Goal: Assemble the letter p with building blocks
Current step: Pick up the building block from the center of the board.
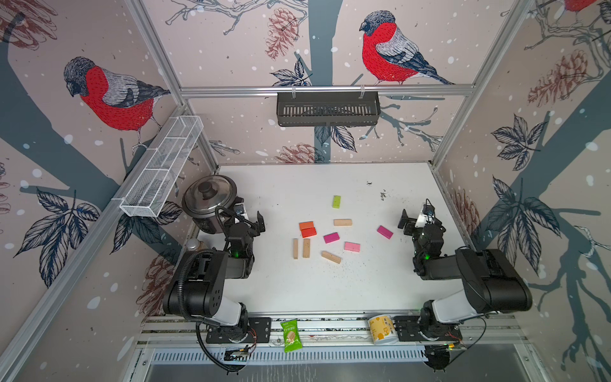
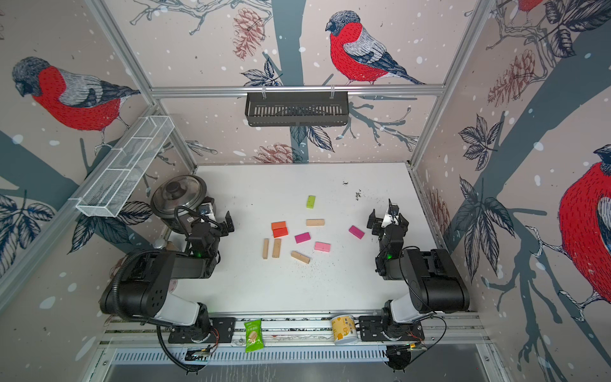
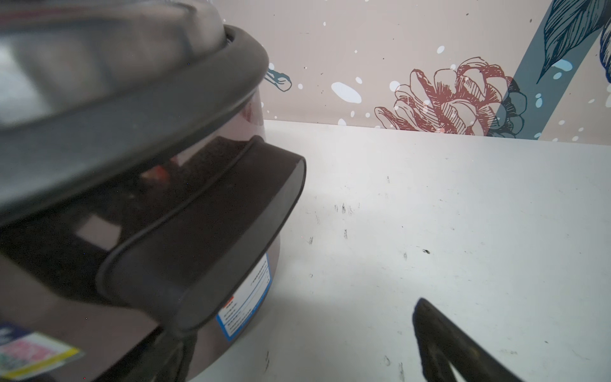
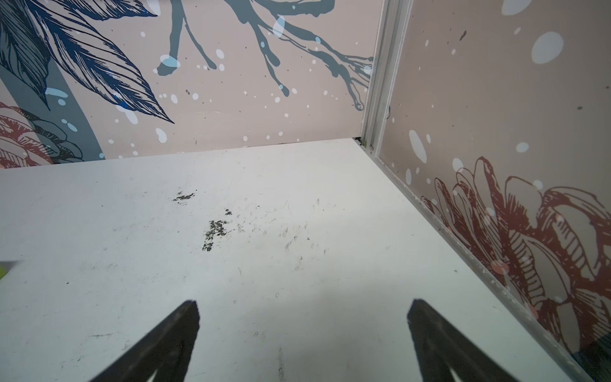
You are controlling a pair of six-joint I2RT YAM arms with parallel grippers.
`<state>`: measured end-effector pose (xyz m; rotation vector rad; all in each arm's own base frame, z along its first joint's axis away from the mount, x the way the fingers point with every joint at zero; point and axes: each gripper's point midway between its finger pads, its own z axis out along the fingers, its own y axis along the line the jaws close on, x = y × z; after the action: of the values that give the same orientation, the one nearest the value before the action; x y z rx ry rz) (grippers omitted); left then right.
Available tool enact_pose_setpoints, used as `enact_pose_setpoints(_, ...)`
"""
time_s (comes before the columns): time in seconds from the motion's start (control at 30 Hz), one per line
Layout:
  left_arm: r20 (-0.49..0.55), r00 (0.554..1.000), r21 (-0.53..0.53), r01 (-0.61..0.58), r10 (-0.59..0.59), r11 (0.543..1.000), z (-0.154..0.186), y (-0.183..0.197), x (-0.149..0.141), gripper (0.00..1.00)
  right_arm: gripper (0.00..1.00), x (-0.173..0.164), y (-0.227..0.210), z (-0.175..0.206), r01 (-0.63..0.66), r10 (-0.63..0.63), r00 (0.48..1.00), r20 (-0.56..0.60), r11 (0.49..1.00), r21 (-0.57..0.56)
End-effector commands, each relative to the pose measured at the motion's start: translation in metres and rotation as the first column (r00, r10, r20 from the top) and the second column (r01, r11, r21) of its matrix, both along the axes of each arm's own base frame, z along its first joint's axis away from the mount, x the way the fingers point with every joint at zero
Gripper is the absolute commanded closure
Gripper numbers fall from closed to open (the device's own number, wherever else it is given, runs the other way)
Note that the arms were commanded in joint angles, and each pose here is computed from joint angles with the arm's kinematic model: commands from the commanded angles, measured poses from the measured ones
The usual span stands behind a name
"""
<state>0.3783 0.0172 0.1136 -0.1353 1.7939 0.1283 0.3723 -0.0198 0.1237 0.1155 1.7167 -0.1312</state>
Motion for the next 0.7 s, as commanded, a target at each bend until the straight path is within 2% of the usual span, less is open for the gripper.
enact_pose_setpoints(0.0,0.07,0.997,0.057,0.04,-0.044,0.998,0.04,-0.015,0.008,0.01,0.0,-0.005,-0.001,0.02,0.075,-0.073,0.996,0.053,0.997,-0.033)
enact_pose_setpoints(0.03,0.014,0.999,0.06,0.033,-0.034,0.998,0.041,-0.017,0.011,0.01,0.0,-0.005,0.005,0.027,0.103,-0.1,0.994,0.042,0.992,-0.069)
enact_pose_setpoints(0.07,0.013,1.0,0.063,0.019,-0.02,0.998,0.048,-0.017,0.012,0.01,0.0,-0.003,0.015,0.038,0.104,-0.103,0.995,0.02,0.989,-0.103)
enact_pose_setpoints(0.13,0.024,1.0,0.057,0.015,-0.017,0.998,0.055,-0.019,0.01,0.01,0.0,0.002,0.03,0.067,0.068,-0.066,0.997,0.039,0.995,-0.068)
enact_pose_setpoints(0.2,0.012,1.0,0.002,0.002,-0.002,1.0,0.059,-0.02,0.01,0.01,0.0,0.003,0.035,0.098,0.062,-0.065,0.995,0.07,0.997,0.051)
enact_pose_setpoints(0.27,-0.039,0.999,-0.109,-0.004,0.0,0.994,0.061,-0.025,0.009,0.01,0.0,0.003,0.031,0.117,0.104,-0.118,0.992,0.053,0.971,0.215)
enact_pose_setpoints(0.37,-0.061,0.996,-0.191,0.053,-0.066,0.98,0.074,-0.042,0.005,0.01,0.0,0.006,0.052,0.135,-0.019,0.01,0.999,0.033,0.956,0.293)
enact_pose_setpoints(0.47,-0.042,0.999,-0.196,0.014,-0.022,0.98,0.081,-0.037,-0.005,0.01,0.0,0.002,0.069,0.145,-0.15,0.125,0.988,0.09,0.912,0.382)
enact_pose_setpoints(0.53,-0.043,0.999,-0.223,0.003,-0.013,0.975,0.08,-0.035,-0.012,0.01,0.0,-0.001,0.065,0.144,-0.143,0.11,0.989,0.097,0.877,0.458)
enact_pose_setpoints(0.6,-0.038,0.998,-0.252,0.037,-0.049,0.967,0.08,-0.042,-0.016,0.01,0.0,-0.003,0.053,0.139,-0.1,0.072,0.995,0.073,0.845,0.526)
enact_pose_setpoints(0.67,-0.038,0.993,-0.292,0.092,-0.108,0.952,0.083,-0.055,-0.019,0.01,0.0,-0.005,0.049,0.138,-0.118,0.094,0.993,0.072,0.822,0.557)
